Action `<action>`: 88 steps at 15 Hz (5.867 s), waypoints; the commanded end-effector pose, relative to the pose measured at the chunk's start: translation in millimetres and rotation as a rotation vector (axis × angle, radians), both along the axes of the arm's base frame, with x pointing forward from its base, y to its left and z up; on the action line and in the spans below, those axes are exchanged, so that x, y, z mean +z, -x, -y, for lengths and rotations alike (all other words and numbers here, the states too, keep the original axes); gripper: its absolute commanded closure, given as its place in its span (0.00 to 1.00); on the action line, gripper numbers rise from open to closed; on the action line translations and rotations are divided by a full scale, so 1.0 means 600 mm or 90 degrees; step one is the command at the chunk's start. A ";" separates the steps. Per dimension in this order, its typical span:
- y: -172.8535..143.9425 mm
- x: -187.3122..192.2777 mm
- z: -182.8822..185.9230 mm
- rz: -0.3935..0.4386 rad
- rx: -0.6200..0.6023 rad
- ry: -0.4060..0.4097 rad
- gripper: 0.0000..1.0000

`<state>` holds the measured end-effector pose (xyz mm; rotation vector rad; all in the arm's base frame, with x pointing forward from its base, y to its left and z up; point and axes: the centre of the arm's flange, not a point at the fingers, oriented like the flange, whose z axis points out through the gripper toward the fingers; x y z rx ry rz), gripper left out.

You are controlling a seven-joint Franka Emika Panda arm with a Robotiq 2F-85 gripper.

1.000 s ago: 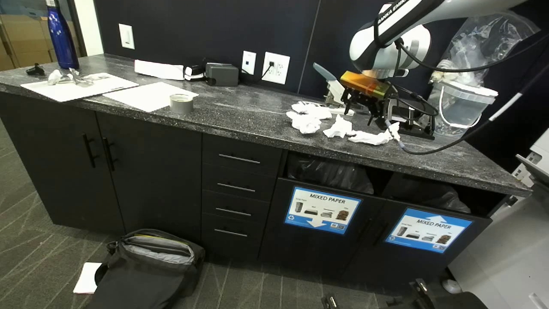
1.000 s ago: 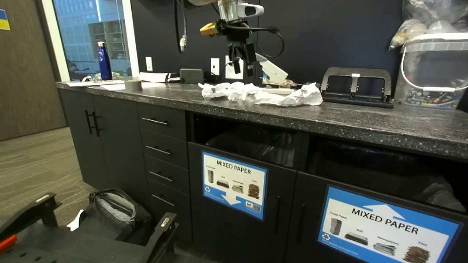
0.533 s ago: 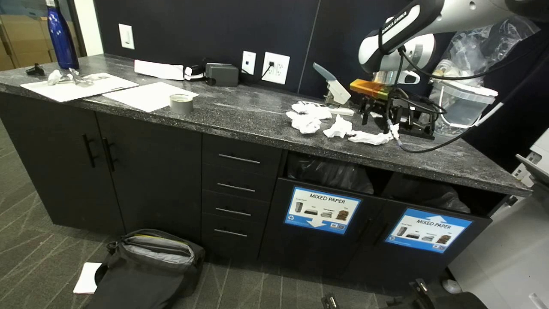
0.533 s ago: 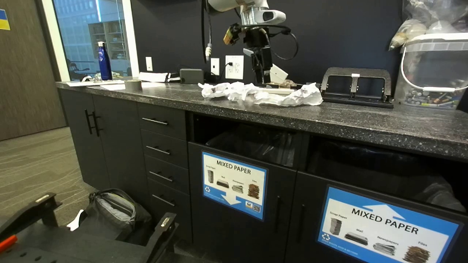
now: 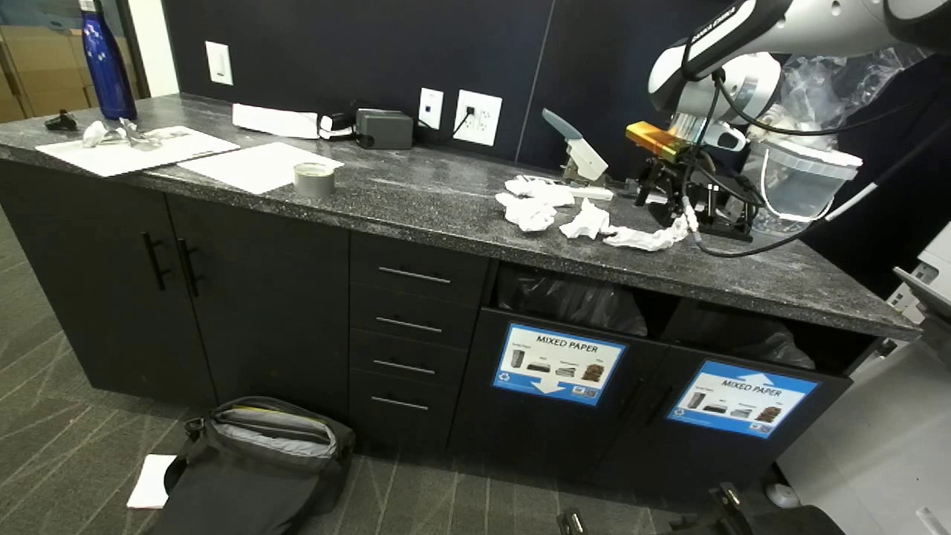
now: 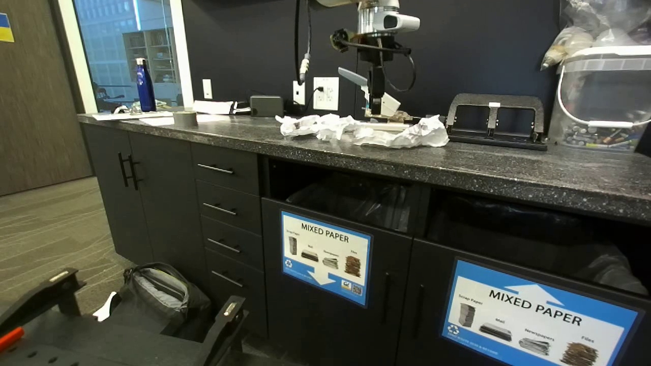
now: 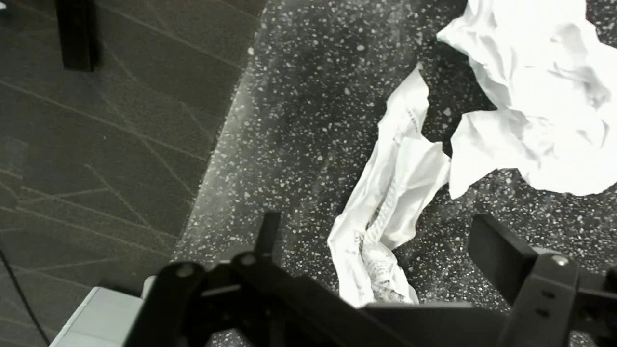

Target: Pick the papers on the counter and put them in the recycle bin

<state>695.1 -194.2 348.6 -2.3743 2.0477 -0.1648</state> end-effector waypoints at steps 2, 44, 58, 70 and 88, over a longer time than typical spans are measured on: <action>-0.050 -0.030 0.013 0.037 -0.037 -0.032 0.00; 0.178 -0.150 -0.038 -0.101 0.471 -0.002 0.80; 0.482 -0.307 -0.131 -0.277 0.721 -0.196 0.82; 0.391 -0.433 -0.138 -0.204 0.746 -0.009 0.83; 0.193 -0.409 -0.158 -0.111 0.745 0.111 0.82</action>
